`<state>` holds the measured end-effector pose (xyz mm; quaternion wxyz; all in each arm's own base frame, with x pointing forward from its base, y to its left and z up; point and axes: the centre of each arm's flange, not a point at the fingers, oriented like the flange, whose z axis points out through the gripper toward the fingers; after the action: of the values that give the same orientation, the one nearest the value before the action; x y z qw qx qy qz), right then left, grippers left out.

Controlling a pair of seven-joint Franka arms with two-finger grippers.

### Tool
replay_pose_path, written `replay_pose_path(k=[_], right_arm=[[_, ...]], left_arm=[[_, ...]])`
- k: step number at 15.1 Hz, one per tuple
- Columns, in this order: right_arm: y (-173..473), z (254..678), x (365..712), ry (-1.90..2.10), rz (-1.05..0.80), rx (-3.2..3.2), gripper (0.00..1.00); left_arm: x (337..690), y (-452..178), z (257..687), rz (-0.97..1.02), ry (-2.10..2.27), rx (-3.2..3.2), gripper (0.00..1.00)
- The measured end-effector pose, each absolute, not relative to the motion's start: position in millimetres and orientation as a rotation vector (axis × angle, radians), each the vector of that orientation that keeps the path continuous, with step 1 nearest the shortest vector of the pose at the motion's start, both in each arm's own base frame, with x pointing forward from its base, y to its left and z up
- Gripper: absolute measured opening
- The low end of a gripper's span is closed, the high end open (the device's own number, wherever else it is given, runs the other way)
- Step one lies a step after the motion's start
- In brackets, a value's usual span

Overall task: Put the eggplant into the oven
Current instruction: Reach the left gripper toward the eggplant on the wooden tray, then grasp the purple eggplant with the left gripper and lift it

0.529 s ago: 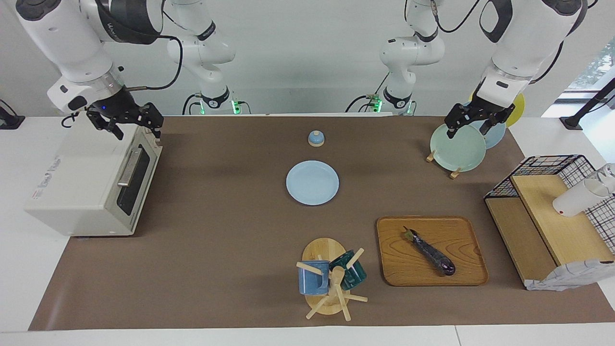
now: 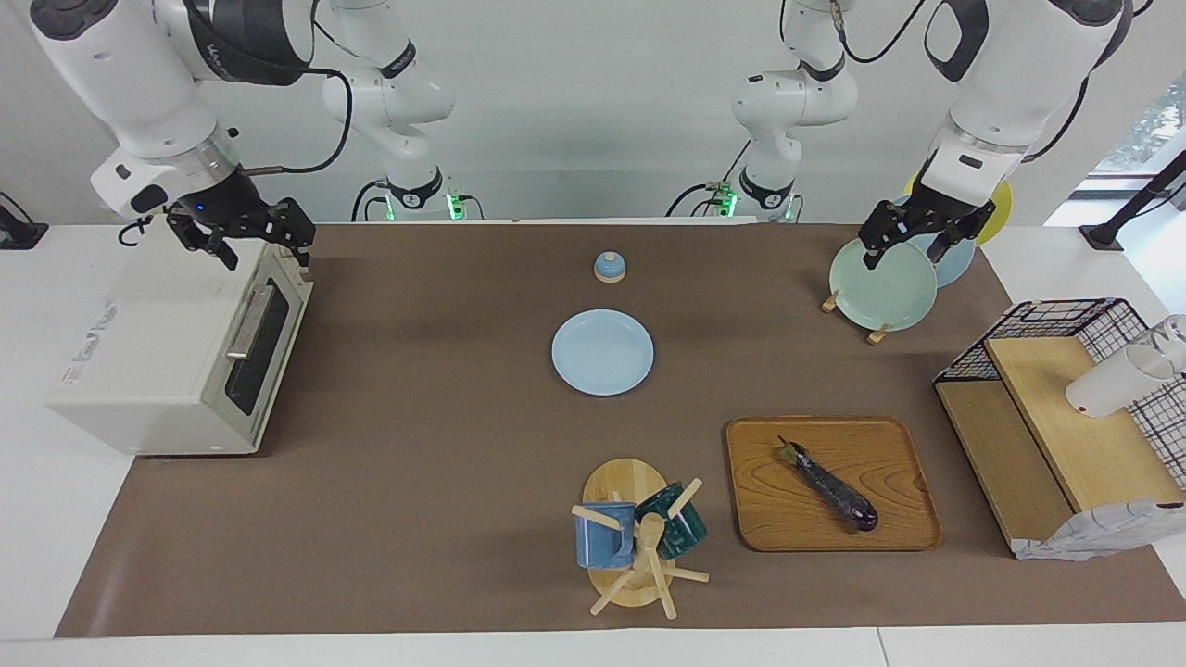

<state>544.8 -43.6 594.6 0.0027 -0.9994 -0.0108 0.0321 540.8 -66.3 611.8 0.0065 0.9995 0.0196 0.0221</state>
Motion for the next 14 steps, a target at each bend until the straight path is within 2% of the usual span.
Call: replay_pose_path(k=[2, 3, 7, 11, 12, 14], right_arm=[[-43, 593, 545, -0.034, 0.105, -3.134, 1.0], [-43, 590, 545, -0.035, 0.107, -3.134, 0.93], [-44, 573, 541, -0.035, 0.091, -3.133, 0.52], [-57, 550, 534, -0.006, 0.061, -3.202, 0.08], [-62, 540, 533, 0.034, 0.064, -3.243, 0.01], [-67, 516, 530, 0.102, 0.088, -3.286, 0.01]], left_arm=[[549, -67, 615, 0.169, 0.061, 3.114, 1.0], [553, -68, 613, 0.199, 0.059, 3.109, 1.0], [584, -75, 566, 0.13, 0.06, 3.089, 1.0], [644, -97, 478, 0.033, 0.169, 3.044, 1.0], [657, -105, 458, 0.024, 0.219, 3.034, 1.0], [679, -118, 422, 0.006, 0.303, 3.017, 1.0]])
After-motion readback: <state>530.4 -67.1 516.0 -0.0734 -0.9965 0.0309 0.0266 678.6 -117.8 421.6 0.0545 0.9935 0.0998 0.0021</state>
